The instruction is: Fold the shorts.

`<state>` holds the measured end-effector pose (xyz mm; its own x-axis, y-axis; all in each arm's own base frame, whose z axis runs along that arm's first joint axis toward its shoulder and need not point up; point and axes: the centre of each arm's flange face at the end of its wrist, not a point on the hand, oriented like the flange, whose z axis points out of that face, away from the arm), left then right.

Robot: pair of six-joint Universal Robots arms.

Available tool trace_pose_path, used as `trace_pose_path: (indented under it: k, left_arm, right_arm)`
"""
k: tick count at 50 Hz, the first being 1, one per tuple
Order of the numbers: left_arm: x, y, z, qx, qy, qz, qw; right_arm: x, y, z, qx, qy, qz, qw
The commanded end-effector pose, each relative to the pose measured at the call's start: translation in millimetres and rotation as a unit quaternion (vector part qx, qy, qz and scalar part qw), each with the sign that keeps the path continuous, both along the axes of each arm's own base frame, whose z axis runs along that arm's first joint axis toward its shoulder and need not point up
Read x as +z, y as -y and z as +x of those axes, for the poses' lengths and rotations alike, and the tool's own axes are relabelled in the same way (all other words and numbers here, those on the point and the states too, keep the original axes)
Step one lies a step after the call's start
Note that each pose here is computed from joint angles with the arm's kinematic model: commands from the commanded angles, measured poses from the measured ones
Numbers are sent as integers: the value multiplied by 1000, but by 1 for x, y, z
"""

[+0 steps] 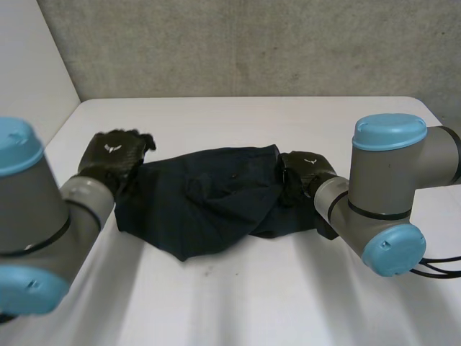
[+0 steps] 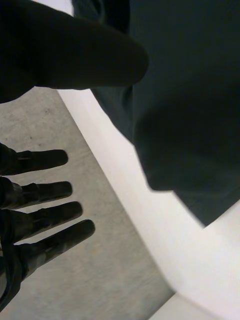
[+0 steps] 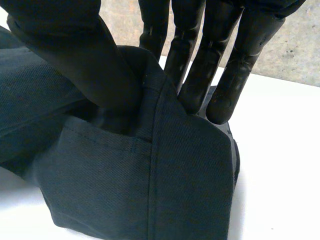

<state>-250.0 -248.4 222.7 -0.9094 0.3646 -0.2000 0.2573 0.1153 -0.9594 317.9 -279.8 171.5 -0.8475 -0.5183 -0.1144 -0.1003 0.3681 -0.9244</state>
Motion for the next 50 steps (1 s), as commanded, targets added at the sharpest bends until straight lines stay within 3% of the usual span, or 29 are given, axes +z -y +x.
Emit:
trace_pose_path:
  k: [1,9,16,36,50]
  left_arm:
    - [-20,-38,14,15,-46,84,995]
    - [-51,-69,13,-38,-27,163,985]
    - [-79,-60,11,-41,-17,203,978]
    - [-85,-13,-11,-30,-26,150,988]
    - [-97,23,-26,-27,0,125,992]
  right_arm:
    - [4,-1,0,-2,8,1,1000]
    - [5,-2,0,-2,8,1,1000]
    - [7,-4,-1,-1,9,1,1000]
    - [10,-14,-1,10,7,2,1000]
    - [8,-15,-1,12,5,4,1000]
